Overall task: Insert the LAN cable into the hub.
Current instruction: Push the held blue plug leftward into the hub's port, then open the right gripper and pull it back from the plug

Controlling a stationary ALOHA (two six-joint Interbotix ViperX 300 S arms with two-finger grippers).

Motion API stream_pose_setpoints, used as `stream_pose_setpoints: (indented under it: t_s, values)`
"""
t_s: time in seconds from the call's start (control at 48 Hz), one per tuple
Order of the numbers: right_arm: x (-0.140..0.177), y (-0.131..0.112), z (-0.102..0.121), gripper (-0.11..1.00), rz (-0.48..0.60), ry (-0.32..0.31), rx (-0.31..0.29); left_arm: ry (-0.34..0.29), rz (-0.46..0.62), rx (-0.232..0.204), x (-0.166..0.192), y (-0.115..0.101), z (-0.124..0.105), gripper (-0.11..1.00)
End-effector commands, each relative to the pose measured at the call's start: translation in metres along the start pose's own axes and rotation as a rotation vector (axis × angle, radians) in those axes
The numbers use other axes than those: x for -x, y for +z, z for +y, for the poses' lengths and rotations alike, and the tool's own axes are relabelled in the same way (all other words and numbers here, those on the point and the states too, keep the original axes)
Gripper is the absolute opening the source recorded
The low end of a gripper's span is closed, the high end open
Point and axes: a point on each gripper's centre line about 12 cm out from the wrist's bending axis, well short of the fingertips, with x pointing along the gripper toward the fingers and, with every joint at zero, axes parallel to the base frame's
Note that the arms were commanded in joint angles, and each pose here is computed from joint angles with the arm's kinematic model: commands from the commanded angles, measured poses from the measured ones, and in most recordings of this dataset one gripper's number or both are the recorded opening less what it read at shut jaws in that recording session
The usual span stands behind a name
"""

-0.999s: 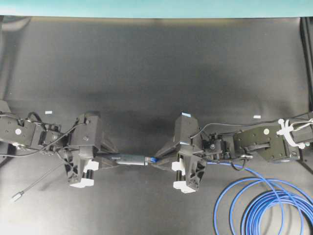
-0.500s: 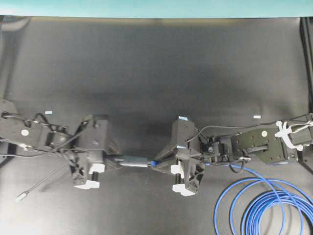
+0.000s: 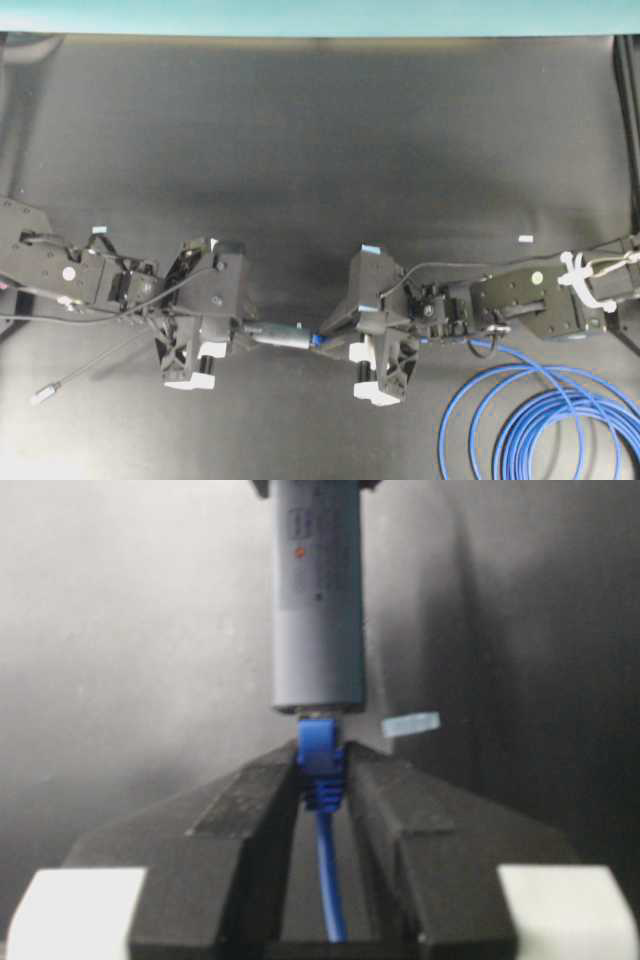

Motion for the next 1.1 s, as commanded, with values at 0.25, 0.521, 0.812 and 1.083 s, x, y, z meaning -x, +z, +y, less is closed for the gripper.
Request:
stream_pose_setpoints:
  t_s: [0.25,0.521,0.812,1.083]
  values:
    - [-0.002,0.031,0.009,0.13,-0.085,0.027,0.025,0.004,-0.025,0.005,0.0,0.015,0.001,0.28]
    - [0.0,0.023,0.01,0.13,-0.044,0.025,0.035,0.004,0.03,0.0,-0.001,0.009,0.0,0.28]
    - [0.004,0.012,0.011,0.42,0.0,0.022,0.036,0.005,0.044,0.001,0.001,0.002,0.0,0.28]
    - [0.015,-0.003,0.009,0.79,0.055,0.013,0.036,0.008,0.073,0.012,0.001,-0.012,0.001,0.28]
